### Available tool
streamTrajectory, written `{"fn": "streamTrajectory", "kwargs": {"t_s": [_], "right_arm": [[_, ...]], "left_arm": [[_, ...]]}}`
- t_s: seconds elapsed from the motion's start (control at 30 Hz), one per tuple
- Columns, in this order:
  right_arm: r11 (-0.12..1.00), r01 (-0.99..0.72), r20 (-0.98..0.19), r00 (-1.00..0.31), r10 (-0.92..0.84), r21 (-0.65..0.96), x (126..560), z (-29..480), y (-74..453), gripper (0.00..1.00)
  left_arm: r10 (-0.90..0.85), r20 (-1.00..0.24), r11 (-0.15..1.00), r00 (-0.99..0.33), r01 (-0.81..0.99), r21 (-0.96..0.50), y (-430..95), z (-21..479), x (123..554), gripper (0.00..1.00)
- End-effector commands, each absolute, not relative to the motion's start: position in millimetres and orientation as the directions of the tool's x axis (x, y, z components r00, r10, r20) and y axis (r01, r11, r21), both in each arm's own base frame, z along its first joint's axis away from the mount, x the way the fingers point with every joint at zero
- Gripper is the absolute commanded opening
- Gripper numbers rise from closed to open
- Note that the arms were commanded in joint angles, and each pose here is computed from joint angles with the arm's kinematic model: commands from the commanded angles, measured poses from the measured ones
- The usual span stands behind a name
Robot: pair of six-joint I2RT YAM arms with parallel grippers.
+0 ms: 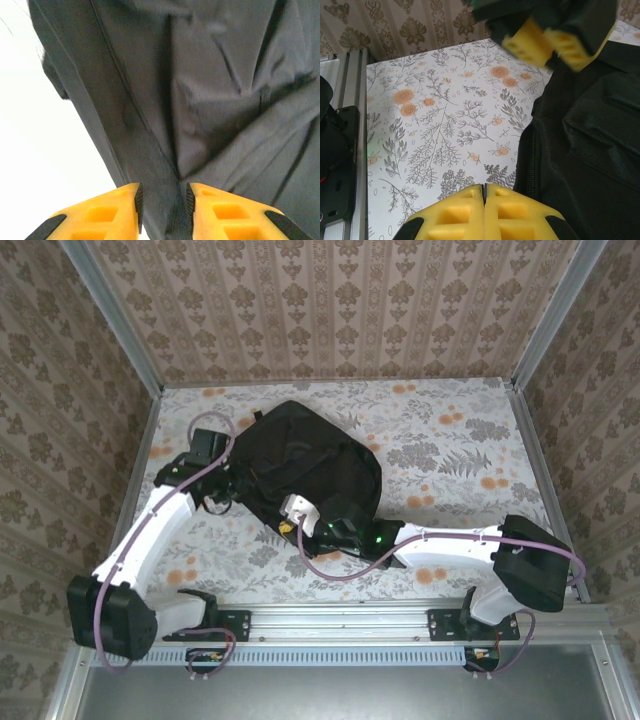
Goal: Pack the student bag
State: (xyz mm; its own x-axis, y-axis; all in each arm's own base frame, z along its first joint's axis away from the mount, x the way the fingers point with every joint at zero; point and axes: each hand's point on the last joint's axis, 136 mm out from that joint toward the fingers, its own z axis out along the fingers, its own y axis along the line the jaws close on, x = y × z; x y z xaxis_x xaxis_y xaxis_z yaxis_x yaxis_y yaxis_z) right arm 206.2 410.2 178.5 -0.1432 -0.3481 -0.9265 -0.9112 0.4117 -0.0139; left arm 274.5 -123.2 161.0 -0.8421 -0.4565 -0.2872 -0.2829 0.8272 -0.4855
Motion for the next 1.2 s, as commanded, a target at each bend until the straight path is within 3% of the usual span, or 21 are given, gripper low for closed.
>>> {"fn": "streamTrajectory", "kwargs": {"t_s": [0.0,0.23,0.5,0.8,1.17], "right_arm": [[0.438,-0.899,-0.955,-0.144,-0.260,0.016,204.9,197.6,409.2,0.00],[0.457,-0.889,-0.956,-0.161,-0.244,0.033,206.5,191.3,405.9,0.00],[0.469,-0.883,-0.957,-0.161,-0.242,0.030,209.4,192.1,406.1,0.00],[0.480,-0.877,-0.956,-0.161,-0.243,0.026,211.6,190.9,406.0,0.00],[0.487,-0.873,-0.957,-0.170,-0.236,0.035,213.0,192.2,405.6,0.00]], "left_arm": [[-0.503,-0.204,0.764,-0.840,-0.321,-0.560,-141.9,156.6,256.7,0.31],[-0.520,-0.177,0.743,-0.836,-0.340,-0.576,-152.2,145.8,239.5,0.30],[-0.501,-0.157,0.752,-0.851,-0.338,-0.566,-160.7,135.8,227.8,0.22],[-0.505,-0.148,0.749,-0.851,-0.346,-0.566,-154.3,130.7,211.1,0.29],[-0.511,-0.142,0.742,-0.848,-0.352,-0.570,-153.4,123.8,207.6,0.30]]}}
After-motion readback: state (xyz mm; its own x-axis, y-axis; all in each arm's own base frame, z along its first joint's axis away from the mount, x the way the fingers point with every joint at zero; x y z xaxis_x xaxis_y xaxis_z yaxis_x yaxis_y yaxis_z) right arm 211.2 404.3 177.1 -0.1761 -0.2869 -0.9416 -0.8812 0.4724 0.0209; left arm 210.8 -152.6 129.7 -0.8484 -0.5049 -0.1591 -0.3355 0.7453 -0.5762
